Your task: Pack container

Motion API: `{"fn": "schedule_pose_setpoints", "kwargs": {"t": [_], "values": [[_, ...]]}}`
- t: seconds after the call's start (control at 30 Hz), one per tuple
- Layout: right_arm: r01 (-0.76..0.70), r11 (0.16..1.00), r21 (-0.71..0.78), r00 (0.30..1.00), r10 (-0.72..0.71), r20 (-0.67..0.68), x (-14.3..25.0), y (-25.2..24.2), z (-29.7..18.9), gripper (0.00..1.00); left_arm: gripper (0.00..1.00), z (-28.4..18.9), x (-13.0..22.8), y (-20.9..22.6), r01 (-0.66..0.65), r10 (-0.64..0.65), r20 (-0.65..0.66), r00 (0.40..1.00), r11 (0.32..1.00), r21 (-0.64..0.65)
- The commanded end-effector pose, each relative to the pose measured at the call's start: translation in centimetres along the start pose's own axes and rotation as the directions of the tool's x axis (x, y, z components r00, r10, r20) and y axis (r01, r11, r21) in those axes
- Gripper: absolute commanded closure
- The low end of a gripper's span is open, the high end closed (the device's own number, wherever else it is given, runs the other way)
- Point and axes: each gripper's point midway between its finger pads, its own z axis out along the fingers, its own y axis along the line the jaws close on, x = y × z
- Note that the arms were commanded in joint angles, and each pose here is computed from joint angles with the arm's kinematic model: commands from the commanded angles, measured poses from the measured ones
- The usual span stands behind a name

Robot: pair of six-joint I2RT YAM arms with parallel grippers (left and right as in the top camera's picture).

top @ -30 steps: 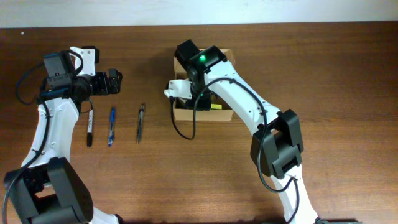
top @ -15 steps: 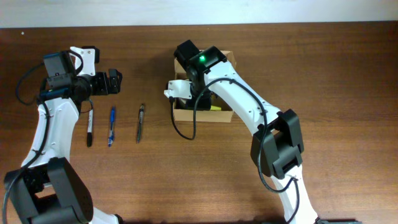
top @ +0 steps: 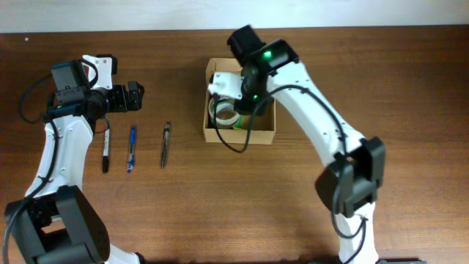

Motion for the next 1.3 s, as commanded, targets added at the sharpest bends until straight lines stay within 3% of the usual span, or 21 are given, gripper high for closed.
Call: {"fn": "schedule_pose_setpoints", "kwargs": {"t": [0.0,0.1,0.2,0.3,0.4,0.57,0.67,0.83,0.97,1.2,1.27], "values": [[-0.173,0.972,0.162,0.978,0.149,0.145,0.5,-2.8,-8.4,0.5,0.01,0.0,-0.3,0.0,-0.016,0.016,0.007,1.0,1.0,0.007],[-0.439,0.859,0.264,0.876,0.344,0.338,2.5,-5.9,-16.0,0.34,0.01,0.0,-0.3,0.0,-0.016,0.016,0.007,1.0,1.0,0.007],[-0.712,0.662,0.234,0.655,0.506,0.561,5.9,-7.8,-23.9,0.24,0.01,0.0,-0.3,0.0,-0.016,0.016,0.007,1.0,1.0,0.007],[-0.861,0.494,0.123,0.431,0.579,0.692,10.2,-7.9,-29.7,0.18,0.01,0.0,-0.3,0.0,-0.016,0.016,0.007,1.0,1.0,0.007],[-0.933,0.352,0.072,0.295,0.638,0.712,14.8,-7.4,-31.8,0.16,0.01,0.0,0.1,-1.1,0.05,-0.05,-0.013,0.999,0.996,0.068],[-0.975,0.215,0.061,0.206,0.758,0.619,20.1,-6.5,-29.6,0.15,0.01,-0.2,1.4,-2.8,0.094,-0.084,-0.07,0.994,0.984,0.154],[-0.987,0.145,0.061,0.155,0.814,0.559,22.7,-7.0,-27.5,0.01,0.01,-0.2,2.2,-2.7,0.109,-0.095,-0.101,0.99,0.984,0.144],[-0.996,0.012,0.086,0.05,0.885,0.463,27.6,-8.3,-23.8,0.01,0.01,-1.2,3.9,0.3,0.145,-0.159,-0.204,0.966,0.986,-0.081],[-0.996,-0.043,0.083,-0.006,0.918,0.397,30.3,-9.1,-20.9,0.01,0.01,-3.6,4.5,2.0,0.118,-0.182,-0.286,0.941,0.967,-0.226],[-0.995,-0.069,0.074,-0.043,0.951,0.308,32.0,-10.1,-16.7,0.01,0.0,-6.7,7.0,3.2,0.023,-0.158,-0.448,0.88,0.956,-0.292],[-0.995,-0.073,0.072,-0.049,0.955,0.292,32.2,-10.2,-16.0,0.01,0.09,-7.0,7.8,4.0,-0.001,-0.154,-0.481,0.863,0.952,-0.305]]}}
